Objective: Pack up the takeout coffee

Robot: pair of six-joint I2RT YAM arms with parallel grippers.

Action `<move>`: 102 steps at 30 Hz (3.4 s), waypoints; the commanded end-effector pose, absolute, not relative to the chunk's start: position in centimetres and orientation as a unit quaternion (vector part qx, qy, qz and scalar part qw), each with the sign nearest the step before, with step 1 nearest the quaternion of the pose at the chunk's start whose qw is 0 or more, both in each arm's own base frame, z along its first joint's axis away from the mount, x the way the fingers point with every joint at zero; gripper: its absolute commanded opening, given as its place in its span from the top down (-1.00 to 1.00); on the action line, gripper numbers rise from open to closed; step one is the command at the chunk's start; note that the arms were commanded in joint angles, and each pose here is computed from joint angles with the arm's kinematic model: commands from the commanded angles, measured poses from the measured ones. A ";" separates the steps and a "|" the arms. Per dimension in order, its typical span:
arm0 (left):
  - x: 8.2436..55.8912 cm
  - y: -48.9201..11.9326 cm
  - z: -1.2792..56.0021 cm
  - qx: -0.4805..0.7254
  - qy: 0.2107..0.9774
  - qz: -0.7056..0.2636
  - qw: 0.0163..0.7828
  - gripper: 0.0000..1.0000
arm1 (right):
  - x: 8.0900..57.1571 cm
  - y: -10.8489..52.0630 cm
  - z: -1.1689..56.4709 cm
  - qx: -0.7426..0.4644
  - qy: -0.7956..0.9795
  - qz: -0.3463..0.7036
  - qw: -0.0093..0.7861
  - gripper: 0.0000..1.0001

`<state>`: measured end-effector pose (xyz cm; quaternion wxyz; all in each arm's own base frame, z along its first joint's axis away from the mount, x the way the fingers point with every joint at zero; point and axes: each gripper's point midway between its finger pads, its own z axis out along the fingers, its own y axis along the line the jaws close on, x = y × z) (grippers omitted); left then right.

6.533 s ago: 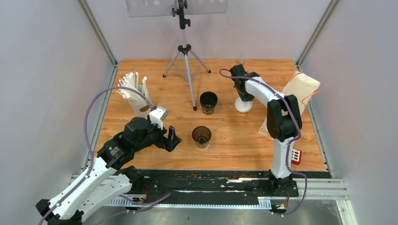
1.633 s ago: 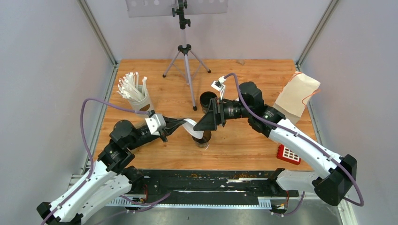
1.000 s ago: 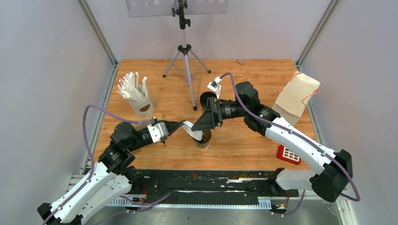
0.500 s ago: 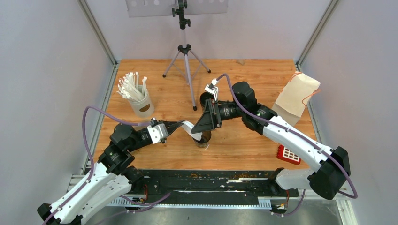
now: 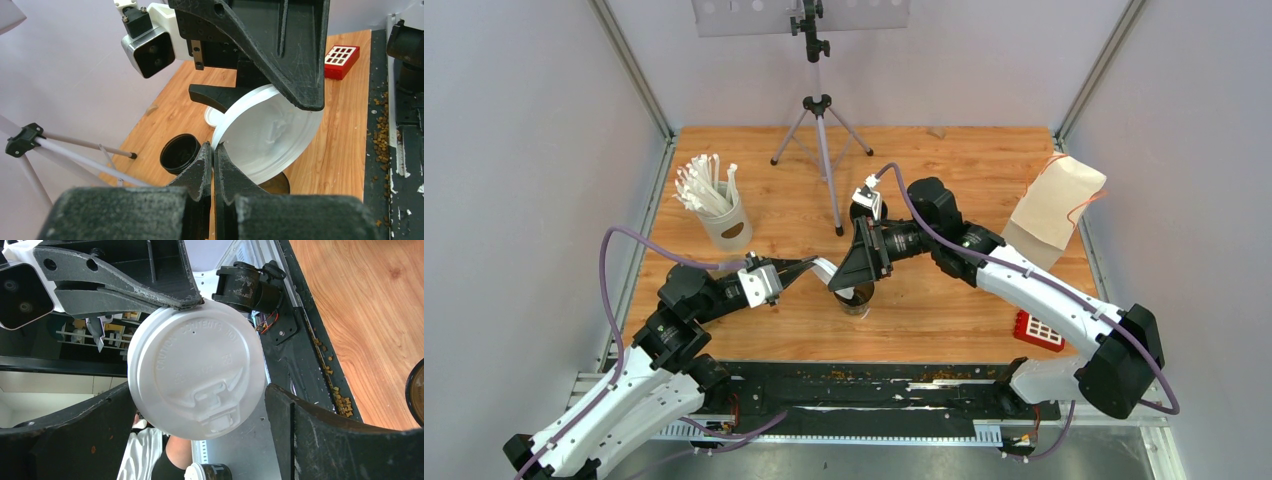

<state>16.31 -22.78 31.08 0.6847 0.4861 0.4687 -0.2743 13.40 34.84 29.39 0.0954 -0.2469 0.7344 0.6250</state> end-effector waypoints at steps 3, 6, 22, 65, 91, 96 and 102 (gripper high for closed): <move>15.9 -22.8 32.8 0.492 0.435 -0.268 0.705 1.00 | 13.2 35.3 30.9 -0.261 0.711 0.645 0.104 -0.86; 15.9 -22.7 32.9 0.491 0.436 -0.266 0.705 1.00 | 13.2 35.3 31.1 -0.263 0.708 0.647 0.106 -0.73; 16.8 -21.2 32.7 0.470 0.461 -0.230 0.717 -0.29 | 13.6 35.2 30.4 -0.281 0.717 0.626 0.124 -0.61; 24.3 -19.3 21.8 -0.006 0.848 -0.378 0.371 -0.52 | 22.1 32.1 18.0 -0.535 0.707 0.165 0.432 -0.70; 23.5 -21.0 16.8 0.013 0.858 -0.408 0.311 -0.49 | 21.6 32.5 13.9 -0.559 0.734 0.104 0.372 -0.75; 23.5 -21.0 16.1 0.007 0.861 -0.408 0.304 -0.49 | 21.7 32.5 13.4 -0.558 0.737 0.100 0.368 -0.78; 23.5 -21.6 15.9 0.007 0.858 -0.421 0.294 -0.48 | 22.0 32.3 12.9 -0.553 0.742 0.089 0.368 -0.80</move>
